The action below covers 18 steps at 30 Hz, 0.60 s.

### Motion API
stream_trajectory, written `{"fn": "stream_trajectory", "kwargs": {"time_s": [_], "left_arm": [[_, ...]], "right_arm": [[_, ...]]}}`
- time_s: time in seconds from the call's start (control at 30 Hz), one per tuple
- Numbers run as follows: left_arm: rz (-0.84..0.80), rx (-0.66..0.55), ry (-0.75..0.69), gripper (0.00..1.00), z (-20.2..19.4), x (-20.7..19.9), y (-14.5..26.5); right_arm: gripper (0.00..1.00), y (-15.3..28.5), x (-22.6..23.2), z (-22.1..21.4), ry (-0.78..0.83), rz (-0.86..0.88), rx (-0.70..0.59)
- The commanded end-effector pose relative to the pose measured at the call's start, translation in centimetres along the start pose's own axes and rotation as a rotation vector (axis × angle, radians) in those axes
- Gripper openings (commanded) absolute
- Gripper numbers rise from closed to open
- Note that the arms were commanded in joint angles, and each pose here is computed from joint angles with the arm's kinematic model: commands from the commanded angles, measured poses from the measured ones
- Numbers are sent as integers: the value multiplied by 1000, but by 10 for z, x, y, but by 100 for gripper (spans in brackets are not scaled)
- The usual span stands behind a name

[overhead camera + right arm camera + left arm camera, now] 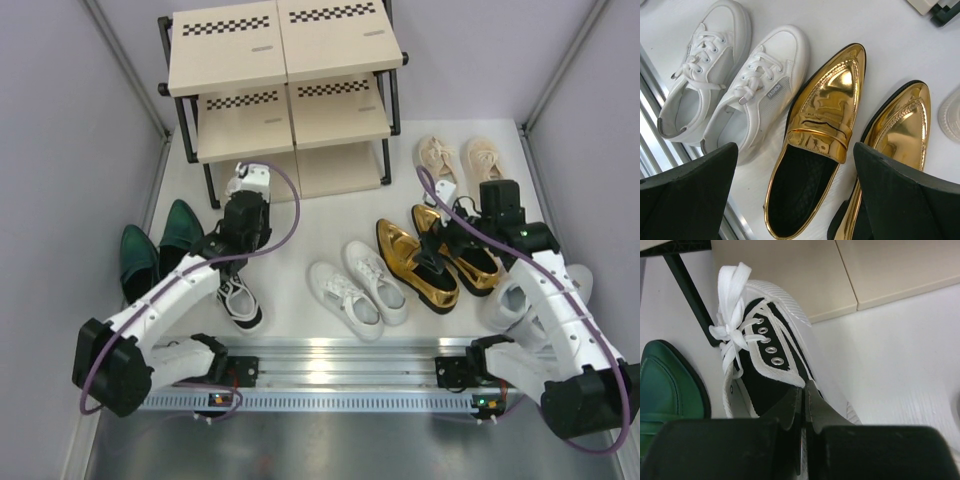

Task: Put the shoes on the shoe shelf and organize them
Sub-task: Place the shoe at the shoe shelf.

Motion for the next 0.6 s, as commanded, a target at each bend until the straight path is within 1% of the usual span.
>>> {"fn": "stream_trajectory", "kwargs": {"time_s": [0.0, 0.07, 0.1, 0.17, 0.2, 0.3, 0.37, 0.4, 0.57], "left_arm": [[-82, -181, 15, 0, 52, -5, -21], [-66, -218, 2, 0, 63, -4, -30], [-50, -206, -8, 0, 62, -4, -39], [-38, -231, -22, 0, 69, -3, -48], [-25, -214, -32, 0, 65, -1, -57], [-32, -220, -65, 0, 67, 0, -74], [-39, -220, -52, 0, 74, 0, -82], [-28, -202, -51, 0, 71, 2, -91], [4, -199, -30, 0, 78, 1, -116]], "right_arm": [[99, 12, -5, 16, 65, -32, -71], [99, 13, -5, 16, 69, -36, -75], [99, 13, -5, 16, 66, -36, -76], [99, 14, -4, 15, 66, -38, -77], [100, 14, -5, 15, 65, -39, -77], [99, 15, -5, 14, 68, -47, -79], [99, 14, -6, 13, 65, -48, -78], [99, 15, -6, 13, 65, -50, -77], [99, 16, -8, 11, 66, -55, -75]]}}
Point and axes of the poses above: each gripper's point midway between its finger pads, its own y axis back along the fingers, its own x axis along the line the jaws close on, z = x × y, the point moved 10 cm from there along y, back along the fingers, and after that the axes turned 7 degrees about y, right-handed, at the moved point
